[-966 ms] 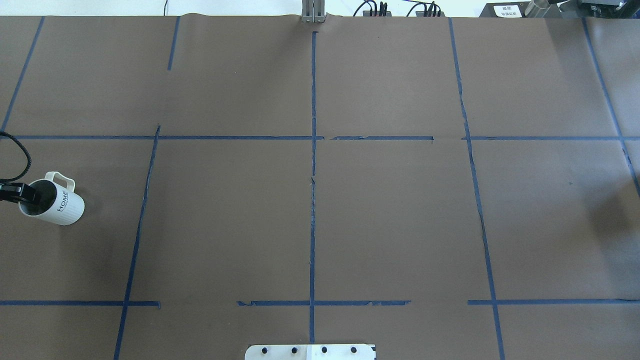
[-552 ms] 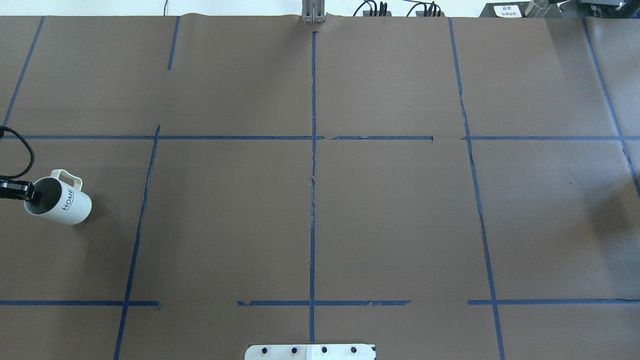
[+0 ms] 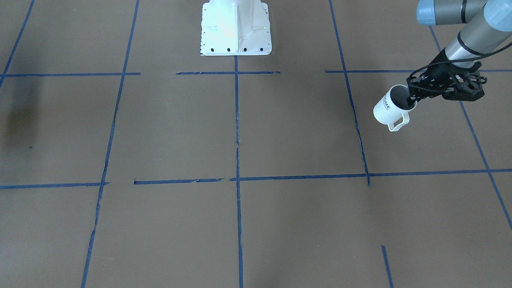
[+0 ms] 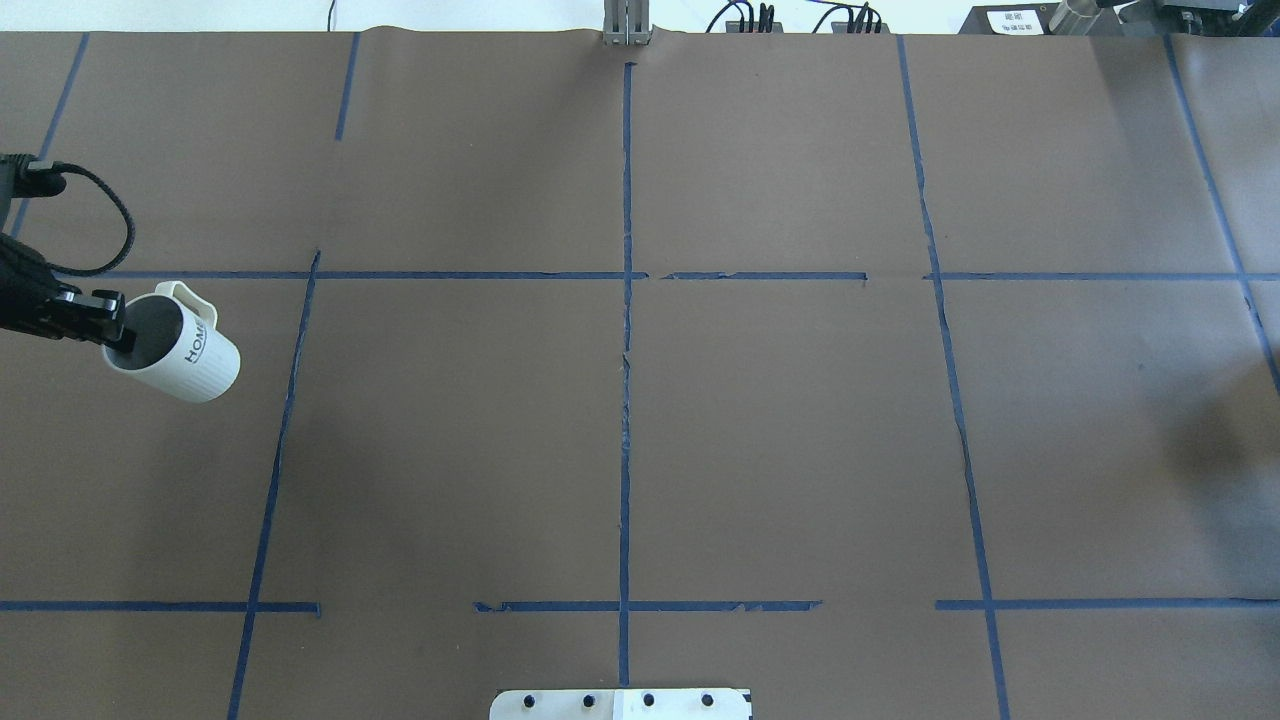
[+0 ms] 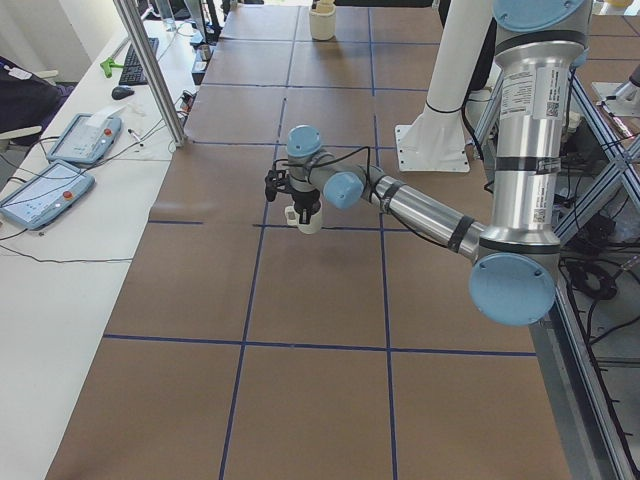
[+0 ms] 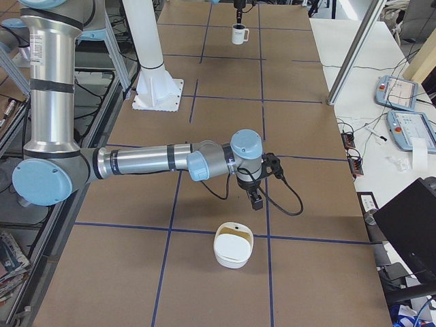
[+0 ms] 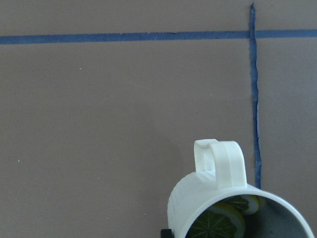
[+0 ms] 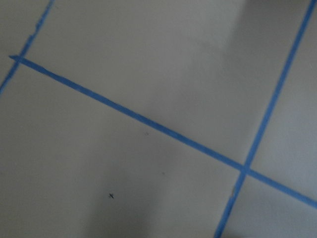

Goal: Left arm hands cup to right arm to dump lemon

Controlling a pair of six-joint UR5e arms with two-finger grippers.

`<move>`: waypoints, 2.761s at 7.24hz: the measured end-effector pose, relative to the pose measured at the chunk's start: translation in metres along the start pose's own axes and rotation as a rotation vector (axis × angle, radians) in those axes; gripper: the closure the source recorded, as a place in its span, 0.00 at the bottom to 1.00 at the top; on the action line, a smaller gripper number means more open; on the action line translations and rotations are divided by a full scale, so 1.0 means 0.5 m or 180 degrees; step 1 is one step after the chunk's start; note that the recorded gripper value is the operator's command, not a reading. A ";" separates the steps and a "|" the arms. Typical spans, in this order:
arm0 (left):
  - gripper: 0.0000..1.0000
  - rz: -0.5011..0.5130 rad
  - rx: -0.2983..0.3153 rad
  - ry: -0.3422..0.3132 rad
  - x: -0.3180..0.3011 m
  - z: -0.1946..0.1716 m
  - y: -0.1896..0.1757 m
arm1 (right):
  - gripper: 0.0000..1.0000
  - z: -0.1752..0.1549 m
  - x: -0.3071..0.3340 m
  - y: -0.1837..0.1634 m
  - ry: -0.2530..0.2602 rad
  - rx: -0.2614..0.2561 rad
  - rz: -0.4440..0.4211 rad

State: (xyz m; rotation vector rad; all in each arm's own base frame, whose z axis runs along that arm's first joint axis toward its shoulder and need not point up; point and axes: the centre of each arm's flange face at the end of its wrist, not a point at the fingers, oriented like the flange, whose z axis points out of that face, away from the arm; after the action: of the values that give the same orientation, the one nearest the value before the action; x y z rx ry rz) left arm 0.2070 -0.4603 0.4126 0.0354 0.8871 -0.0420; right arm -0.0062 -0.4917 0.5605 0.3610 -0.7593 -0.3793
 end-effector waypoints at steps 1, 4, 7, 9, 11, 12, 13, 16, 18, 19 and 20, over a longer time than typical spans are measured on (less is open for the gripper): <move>1.00 -0.0257 0.0025 0.0033 0.064 -0.027 -0.030 | 0.01 0.003 -0.043 -0.059 -0.0039 0.0126 -0.0240; 1.00 -0.1346 -0.0048 0.0221 0.321 -0.086 -0.071 | 0.00 0.010 -0.168 -0.186 -0.0181 0.0436 -0.0780; 1.00 -0.1805 -0.0080 0.0386 0.462 -0.116 -0.084 | 0.01 0.033 -0.339 -0.291 -0.0350 0.0653 -0.1028; 1.00 -0.1870 -0.0101 0.0409 0.523 -0.114 -0.114 | 0.01 0.039 -0.470 -0.302 -0.0606 0.0835 -0.1159; 1.00 -0.1887 -0.0139 0.0414 0.575 -0.106 -0.128 | 0.01 0.057 -0.643 -0.313 -0.0897 0.1207 -0.1149; 1.00 -0.1900 -0.0164 0.0408 0.605 -0.098 -0.133 | 0.01 0.072 -0.754 -0.332 -0.0955 0.1435 -0.1146; 1.00 -0.1901 -0.0191 0.0396 0.629 -0.088 -0.136 | 0.01 0.074 -0.862 -0.353 -0.1016 0.1646 -0.1188; 1.00 -0.1901 -0.0274 0.0351 0.679 -0.063 -0.148 | 0.01 0.081 -1.084 -0.347 -0.0797 0.2259 -0.1139; 1.00 -0.1874 -0.0331 0.0351 0.700 -0.053 -0.133 | 0.01 0.091 -1.150 -0.328 -0.0731 0.2380 -0.1132; 1.00 -0.1874 -0.0362 0.0363 0.710 -0.051 -0.119 | 0.00 0.094 -1.160 -0.324 -0.0730 0.2386 -0.1138; 1.00 -0.1873 -0.0392 0.0375 0.719 -0.049 -0.106 | 0.00 0.096 -1.164 -0.321 -0.0731 0.2384 -0.1140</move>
State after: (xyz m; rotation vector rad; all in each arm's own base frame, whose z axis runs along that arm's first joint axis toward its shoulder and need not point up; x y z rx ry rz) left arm 0.4120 -0.5201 0.1174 -0.3425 0.9918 -0.5386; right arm -0.4597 -0.3755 0.1764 1.1832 -1.0531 -0.4678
